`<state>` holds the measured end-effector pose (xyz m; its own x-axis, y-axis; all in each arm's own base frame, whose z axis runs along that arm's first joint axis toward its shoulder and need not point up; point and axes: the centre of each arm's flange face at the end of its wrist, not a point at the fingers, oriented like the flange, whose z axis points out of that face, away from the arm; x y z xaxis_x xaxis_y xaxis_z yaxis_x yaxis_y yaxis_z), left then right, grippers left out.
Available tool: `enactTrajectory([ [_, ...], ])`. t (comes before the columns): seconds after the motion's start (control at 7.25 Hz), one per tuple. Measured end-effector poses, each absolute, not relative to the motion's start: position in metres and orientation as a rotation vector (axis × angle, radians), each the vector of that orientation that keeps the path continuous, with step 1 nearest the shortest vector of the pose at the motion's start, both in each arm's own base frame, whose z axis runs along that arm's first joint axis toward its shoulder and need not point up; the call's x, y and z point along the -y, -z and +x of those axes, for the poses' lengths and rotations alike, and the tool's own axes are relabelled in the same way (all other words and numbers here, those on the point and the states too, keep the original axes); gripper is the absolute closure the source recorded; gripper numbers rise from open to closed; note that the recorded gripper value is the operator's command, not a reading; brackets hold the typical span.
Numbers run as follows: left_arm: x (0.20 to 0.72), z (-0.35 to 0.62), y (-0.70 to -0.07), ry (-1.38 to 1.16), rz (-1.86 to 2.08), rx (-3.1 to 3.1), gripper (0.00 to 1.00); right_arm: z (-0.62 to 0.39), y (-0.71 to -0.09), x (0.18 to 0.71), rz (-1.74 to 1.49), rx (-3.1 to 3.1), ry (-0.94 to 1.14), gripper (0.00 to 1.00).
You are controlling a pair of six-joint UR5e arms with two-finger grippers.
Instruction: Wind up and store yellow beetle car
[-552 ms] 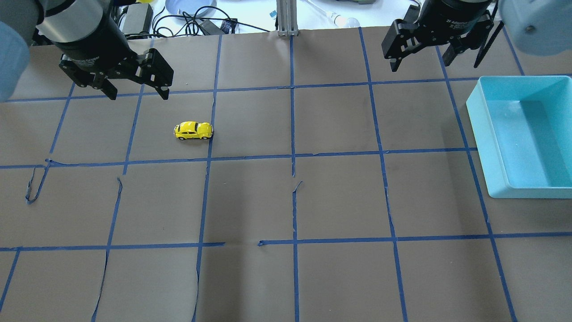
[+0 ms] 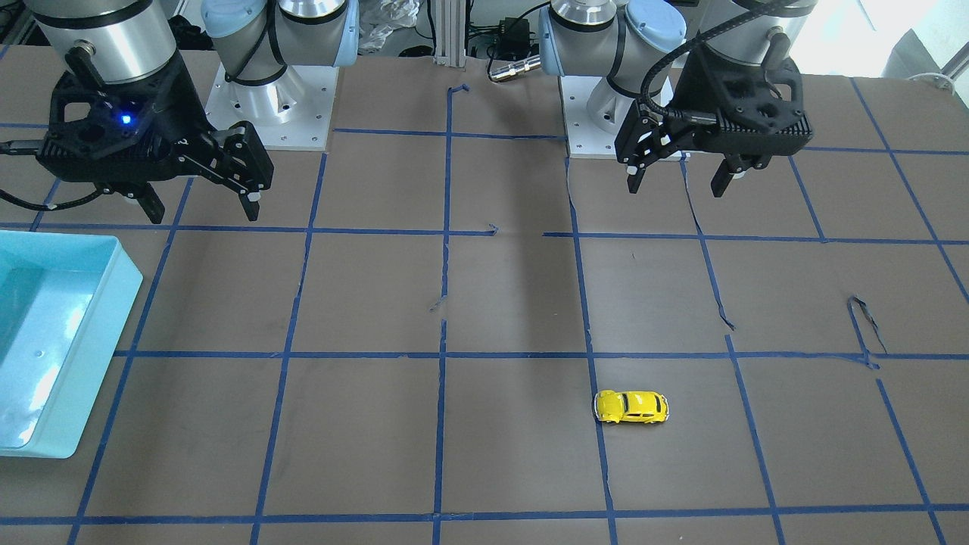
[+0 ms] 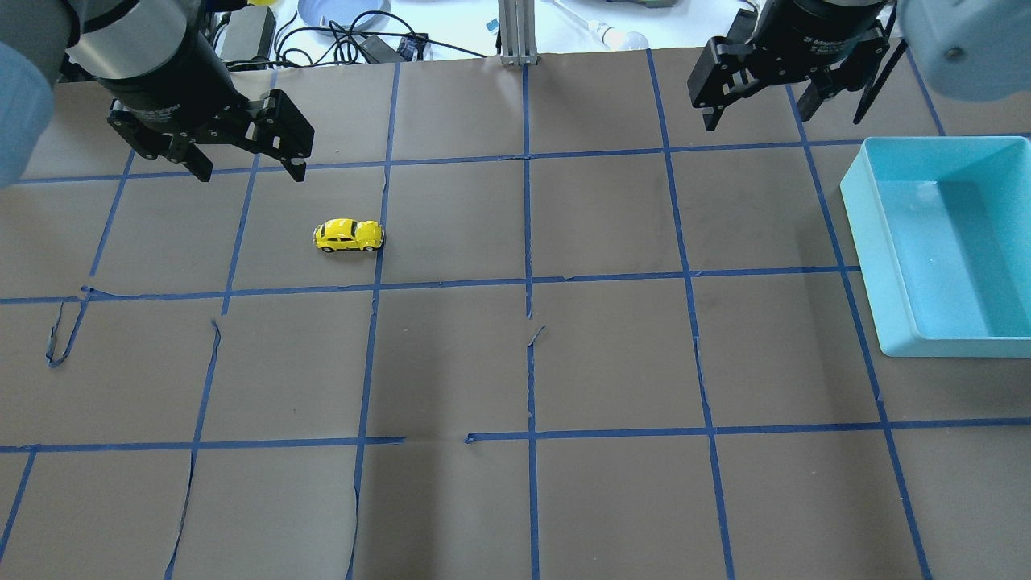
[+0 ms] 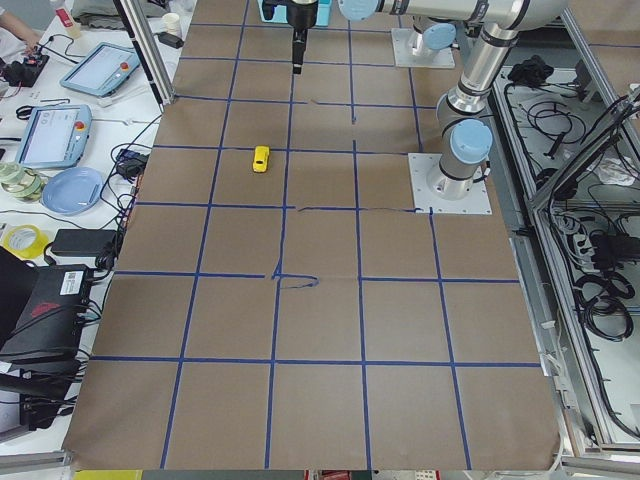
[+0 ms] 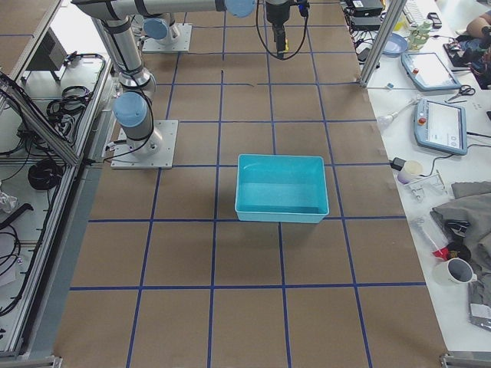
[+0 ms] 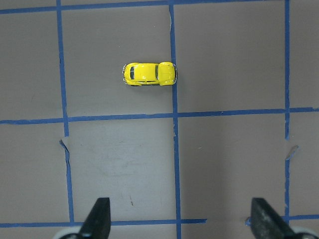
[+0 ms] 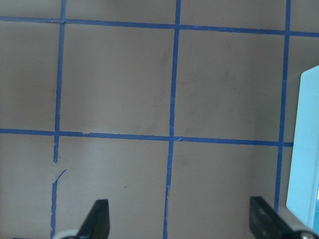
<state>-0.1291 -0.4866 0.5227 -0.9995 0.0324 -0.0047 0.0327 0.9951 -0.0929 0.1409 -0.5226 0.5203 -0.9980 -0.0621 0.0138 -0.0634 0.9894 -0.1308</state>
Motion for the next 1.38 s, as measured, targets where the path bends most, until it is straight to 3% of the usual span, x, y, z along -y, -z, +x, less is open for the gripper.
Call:
enactTrajectory([
  [1.38, 0.475, -0.124, -0.518, 0.113, 0.025, -3.152, 0.00, 0.141, -0.519, 0.523, 0.099, 3.123, -0.205, 0.00],
])
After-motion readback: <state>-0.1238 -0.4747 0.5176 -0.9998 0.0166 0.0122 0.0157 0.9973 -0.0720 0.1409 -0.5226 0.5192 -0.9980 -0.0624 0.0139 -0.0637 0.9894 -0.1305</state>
